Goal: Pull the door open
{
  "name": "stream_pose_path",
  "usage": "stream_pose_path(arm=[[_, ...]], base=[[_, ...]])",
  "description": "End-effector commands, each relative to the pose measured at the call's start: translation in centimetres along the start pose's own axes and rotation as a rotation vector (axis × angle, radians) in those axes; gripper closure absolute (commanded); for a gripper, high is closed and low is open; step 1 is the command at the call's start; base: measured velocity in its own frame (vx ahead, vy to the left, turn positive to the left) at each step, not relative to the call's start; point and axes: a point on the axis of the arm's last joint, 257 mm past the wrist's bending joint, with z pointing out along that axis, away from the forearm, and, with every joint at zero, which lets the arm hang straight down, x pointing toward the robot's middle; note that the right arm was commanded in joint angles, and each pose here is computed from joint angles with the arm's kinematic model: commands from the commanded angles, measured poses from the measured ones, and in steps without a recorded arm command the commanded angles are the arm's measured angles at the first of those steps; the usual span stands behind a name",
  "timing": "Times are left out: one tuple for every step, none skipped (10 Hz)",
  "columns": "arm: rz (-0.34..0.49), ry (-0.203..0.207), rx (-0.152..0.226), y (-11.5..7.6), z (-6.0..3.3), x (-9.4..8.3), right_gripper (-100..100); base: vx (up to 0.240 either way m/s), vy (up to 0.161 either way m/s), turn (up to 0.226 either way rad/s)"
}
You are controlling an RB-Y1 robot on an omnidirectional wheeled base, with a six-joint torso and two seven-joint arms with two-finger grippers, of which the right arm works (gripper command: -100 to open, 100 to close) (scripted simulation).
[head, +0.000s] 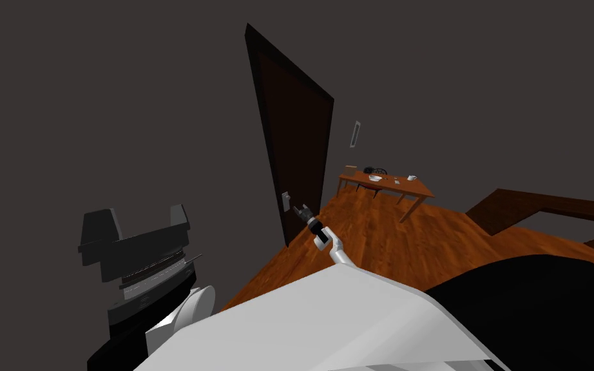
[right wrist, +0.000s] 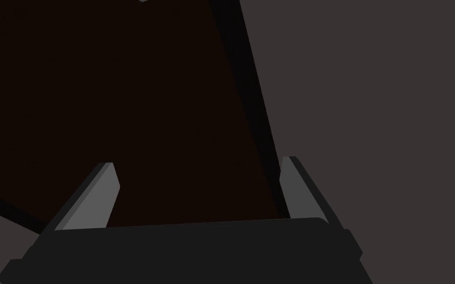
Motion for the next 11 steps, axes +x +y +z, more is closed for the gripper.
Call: stream_pose_path(arm=[[-0.042,0.028,-0.001,0.0,0.19,1.1,-100],[-0.067,0.044,-0.003,-0.1,0.37,1.8,-100],[-0.091,0.061,-0.004,-0.2,0.53,2.5,-100],[-0.112,0.075,-0.006,-0.2,0.67,3.0,-100],[-0.133,0.089,-0.008,-0.3,0.80,3.6,-100],[-0.153,0.103,-0.011,-0.3,0.93,4.2,-100],[-0.174,0.117,-0.013,-0.4,1.04,4.8,-100],[-0.208,0.140,-0.018,-0.4,1.22,5.7,-100],[-0.224,0.151,-0.021,-0.4,1.30,6.1,-100],[-0.254,0.171,-0.027,-0.4,1.43,6.9,-100],[-0.276,0.187,-0.031,-0.4,1.52,7.5,-100]], base=[[0.070,-0.076,0.062],[0.065,-0.072,0.066],[0.076,-0.081,0.094],[0.066,-0.081,0.064],[0.057,-0.069,0.061],[0.063,-0.066,0.061],[0.070,-0.072,0.064],[0.067,-0.081,0.096],[0.059,-0.084,0.057],[0.073,-0.089,0.075],[0.097,-0.090,0.078]])
